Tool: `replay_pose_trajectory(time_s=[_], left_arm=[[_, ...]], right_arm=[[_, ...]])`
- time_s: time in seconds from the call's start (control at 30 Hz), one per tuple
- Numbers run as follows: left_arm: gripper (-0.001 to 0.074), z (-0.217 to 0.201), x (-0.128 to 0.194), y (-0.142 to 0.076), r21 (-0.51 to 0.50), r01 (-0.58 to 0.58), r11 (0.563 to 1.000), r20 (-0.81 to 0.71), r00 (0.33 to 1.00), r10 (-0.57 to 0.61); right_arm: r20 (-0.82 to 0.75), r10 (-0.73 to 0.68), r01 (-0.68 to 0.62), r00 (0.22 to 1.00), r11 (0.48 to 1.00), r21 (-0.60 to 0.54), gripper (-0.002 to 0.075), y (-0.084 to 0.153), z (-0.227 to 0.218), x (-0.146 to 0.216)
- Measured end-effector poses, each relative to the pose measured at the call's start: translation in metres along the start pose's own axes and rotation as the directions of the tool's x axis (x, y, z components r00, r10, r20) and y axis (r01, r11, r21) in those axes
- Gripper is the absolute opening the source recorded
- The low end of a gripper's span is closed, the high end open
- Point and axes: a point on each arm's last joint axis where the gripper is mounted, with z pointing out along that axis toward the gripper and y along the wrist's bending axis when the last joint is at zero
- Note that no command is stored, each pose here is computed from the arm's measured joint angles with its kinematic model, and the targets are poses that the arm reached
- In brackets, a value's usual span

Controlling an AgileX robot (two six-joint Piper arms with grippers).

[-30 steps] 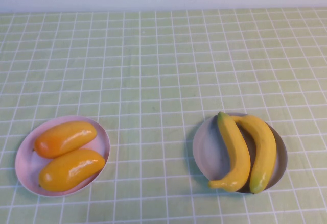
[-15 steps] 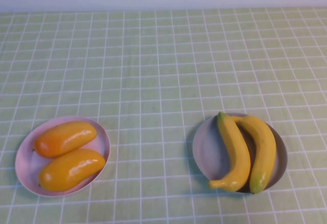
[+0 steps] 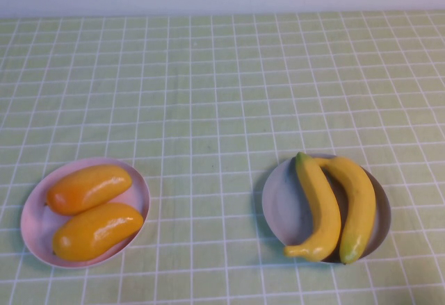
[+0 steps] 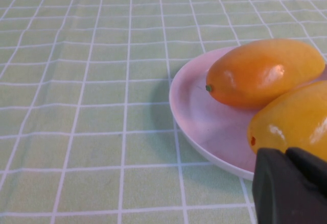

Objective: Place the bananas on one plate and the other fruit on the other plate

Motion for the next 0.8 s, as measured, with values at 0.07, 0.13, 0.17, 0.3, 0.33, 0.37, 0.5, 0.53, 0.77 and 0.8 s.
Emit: replay_pose_trajectory(time_s=[0.07, 0.13, 0.17, 0.3, 0.33, 0.37, 0.5, 0.53, 0.77, 0.8], left_arm=[[-0.0001, 0.000, 0.000, 0.000, 0.000, 0.000, 1.000, 0.000, 1.000, 0.000], [-0.0001, 0.000, 0.000, 0.000, 0.000, 0.000, 1.000, 0.000, 1.000, 0.000], [-0.0001, 0.000, 0.000, 0.000, 0.000, 0.000, 1.000, 0.000, 1.000, 0.000], [-0.0001, 0.000, 0.000, 0.000, 0.000, 0.000, 1.000, 0.000, 1.000, 0.000], [-0.0001, 0.000, 0.000, 0.000, 0.000, 0.000, 1.000, 0.000, 1.000, 0.000], [-0.0001, 0.000, 0.000, 0.000, 0.000, 0.000, 1.000, 0.000, 1.000, 0.000], [-0.0001, 0.000, 0.000, 0.000, 0.000, 0.000, 1.000, 0.000, 1.000, 0.000], [-0.0001, 0.000, 0.000, 0.000, 0.000, 0.000, 1.000, 0.000, 1.000, 0.000], [-0.0001, 0.000, 0.000, 0.000, 0.000, 0.000, 1.000, 0.000, 1.000, 0.000], [-0.0001, 0.000, 0.000, 0.000, 0.000, 0.000, 1.000, 0.000, 1.000, 0.000]], right_arm=[[0.058, 0.009, -0.010, 0.998, 1.000, 0.021, -0.0015, -0.002, -0.005, -0.001], [0.107, 0.007, -0.009, 0.994, 1.000, 0.024, -0.0015, -0.003, -0.010, -0.003], [0.125, 0.007, -0.010, 0.992, 1.000, 0.026, -0.0015, -0.003, -0.013, -0.003], [0.141, 0.007, -0.010, 0.990, 1.000, 0.026, -0.0015, -0.004, -0.020, 0.000], [0.135, 0.006, -0.009, 0.991, 1.000, 0.020, -0.0015, -0.004, -0.021, 0.001], [0.120, 0.006, -0.007, 0.993, 1.000, 0.015, -0.0015, -0.004, -0.022, 0.003], [0.080, 0.001, -0.001, 0.997, 1.000, -0.004, -0.0015, -0.004, -0.022, 0.006], [0.073, 0.001, -0.001, 0.997, 1.000, -0.003, -0.0015, -0.004, -0.021, 0.007], [0.068, -0.041, 0.042, 0.997, 0.999, -0.004, -0.0015, -0.004, -0.022, 0.008], [0.063, -0.052, 0.053, 0.997, 0.999, -0.011, -0.0015, -0.003, -0.022, 0.008]])
